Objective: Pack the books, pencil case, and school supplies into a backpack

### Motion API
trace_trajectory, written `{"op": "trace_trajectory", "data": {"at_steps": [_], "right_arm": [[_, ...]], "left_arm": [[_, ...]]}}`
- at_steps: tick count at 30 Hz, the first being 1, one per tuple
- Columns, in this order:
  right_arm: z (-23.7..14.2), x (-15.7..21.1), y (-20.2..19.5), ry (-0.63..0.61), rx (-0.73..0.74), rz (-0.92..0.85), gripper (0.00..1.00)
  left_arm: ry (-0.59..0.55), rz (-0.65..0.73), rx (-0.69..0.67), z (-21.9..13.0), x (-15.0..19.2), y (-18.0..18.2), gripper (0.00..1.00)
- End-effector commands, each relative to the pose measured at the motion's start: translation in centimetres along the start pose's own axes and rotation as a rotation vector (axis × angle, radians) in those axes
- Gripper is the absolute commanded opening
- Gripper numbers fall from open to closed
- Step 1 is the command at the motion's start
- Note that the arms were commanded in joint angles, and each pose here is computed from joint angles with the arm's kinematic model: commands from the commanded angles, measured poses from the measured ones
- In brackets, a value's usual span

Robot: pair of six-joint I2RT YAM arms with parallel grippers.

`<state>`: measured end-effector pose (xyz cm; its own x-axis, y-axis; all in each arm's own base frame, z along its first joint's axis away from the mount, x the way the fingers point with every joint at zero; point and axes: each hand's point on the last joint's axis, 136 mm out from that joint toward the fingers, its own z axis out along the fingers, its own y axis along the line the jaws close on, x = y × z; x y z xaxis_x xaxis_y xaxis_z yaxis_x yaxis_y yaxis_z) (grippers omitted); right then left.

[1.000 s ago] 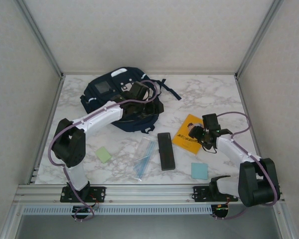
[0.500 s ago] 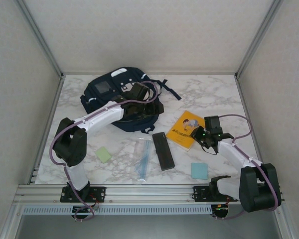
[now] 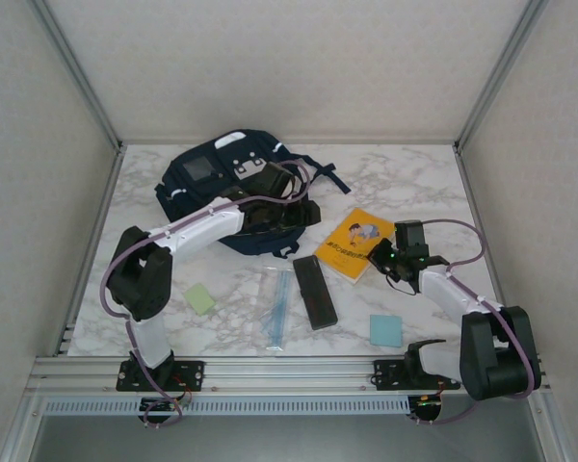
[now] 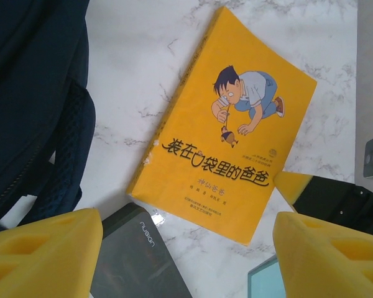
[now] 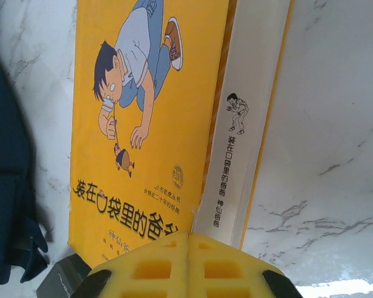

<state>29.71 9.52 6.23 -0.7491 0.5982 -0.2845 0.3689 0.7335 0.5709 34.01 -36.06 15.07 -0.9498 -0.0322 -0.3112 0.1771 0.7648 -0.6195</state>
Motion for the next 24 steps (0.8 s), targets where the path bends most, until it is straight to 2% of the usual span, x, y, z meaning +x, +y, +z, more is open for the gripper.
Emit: {"op": "trace_trajectory", "data": {"at_steps": [1,11,17,24], "right_arm": [[-0.1,-0.8,1.1,-0.022,-0.053,0.003,0.0],[-4.1,-2.5,7.7,-0.006,-0.238,-0.133,0.0],[-5.3,-3.0,11.0,0.052,-0.318,-0.177,0.0],[-4.2,-2.5,10.0,0.088,-0.272,-0.201,0.0]], "left_arm": [[0.026,-0.004,0.007,0.7,0.7,-0.1,0.72],[0.083,-0.001,0.216,3.0,0.6,-3.3,0.73],[0.056,-0.064,0.253,3.2,-0.7,-2.7,0.73],[0.061,-0.103,0.266,4.0,-0.9,-2.1,0.73]]}}
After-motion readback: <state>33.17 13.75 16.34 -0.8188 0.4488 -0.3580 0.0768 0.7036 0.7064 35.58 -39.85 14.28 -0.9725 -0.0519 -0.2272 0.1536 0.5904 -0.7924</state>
